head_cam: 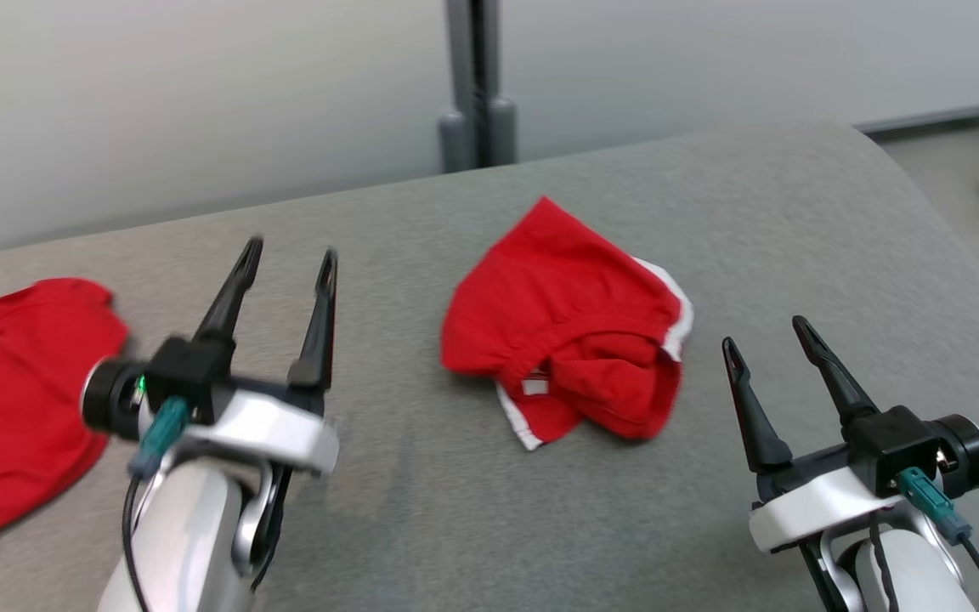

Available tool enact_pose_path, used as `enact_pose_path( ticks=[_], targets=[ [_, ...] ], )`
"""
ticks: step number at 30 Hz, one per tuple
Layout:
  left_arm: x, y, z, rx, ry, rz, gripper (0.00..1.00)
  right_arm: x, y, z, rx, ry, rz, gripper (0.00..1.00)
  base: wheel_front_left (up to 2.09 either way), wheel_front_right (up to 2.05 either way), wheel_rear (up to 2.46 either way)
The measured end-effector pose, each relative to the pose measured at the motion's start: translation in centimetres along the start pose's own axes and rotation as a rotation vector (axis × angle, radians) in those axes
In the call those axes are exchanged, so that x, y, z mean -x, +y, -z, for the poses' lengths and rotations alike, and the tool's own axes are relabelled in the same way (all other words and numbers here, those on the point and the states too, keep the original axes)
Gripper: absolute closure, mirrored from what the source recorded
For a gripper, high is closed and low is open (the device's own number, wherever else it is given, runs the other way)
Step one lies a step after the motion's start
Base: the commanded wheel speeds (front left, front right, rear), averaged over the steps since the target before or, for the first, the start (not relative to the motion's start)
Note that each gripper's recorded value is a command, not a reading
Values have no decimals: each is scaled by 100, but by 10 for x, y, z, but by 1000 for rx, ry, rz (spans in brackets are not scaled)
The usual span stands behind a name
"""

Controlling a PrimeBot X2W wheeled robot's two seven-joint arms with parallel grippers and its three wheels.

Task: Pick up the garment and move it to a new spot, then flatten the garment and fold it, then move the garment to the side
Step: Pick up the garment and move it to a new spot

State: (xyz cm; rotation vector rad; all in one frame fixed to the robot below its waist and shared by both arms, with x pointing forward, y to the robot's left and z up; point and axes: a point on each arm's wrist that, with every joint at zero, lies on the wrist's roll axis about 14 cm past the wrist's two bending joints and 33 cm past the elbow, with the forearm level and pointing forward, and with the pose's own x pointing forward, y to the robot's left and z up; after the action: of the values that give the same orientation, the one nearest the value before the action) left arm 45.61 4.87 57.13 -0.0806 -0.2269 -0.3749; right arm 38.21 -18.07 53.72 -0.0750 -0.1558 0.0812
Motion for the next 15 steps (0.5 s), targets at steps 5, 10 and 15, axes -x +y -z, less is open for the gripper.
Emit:
enact_pose_path(
  ticks=[5,10,15],
  targets=[
    [52,37,5,-30,29,-114,0,-11,27,-3,-14,-16,-78,0,0,0,0],
    [87,54,1,-31,28,-215,0,-17,46,-2,-23,-16,-132,0,0,0,0],
    [105,61,-1,-17,24,-281,0,-19,55,-1,-29,-14,-158,0,0,0,0]
  ],
)
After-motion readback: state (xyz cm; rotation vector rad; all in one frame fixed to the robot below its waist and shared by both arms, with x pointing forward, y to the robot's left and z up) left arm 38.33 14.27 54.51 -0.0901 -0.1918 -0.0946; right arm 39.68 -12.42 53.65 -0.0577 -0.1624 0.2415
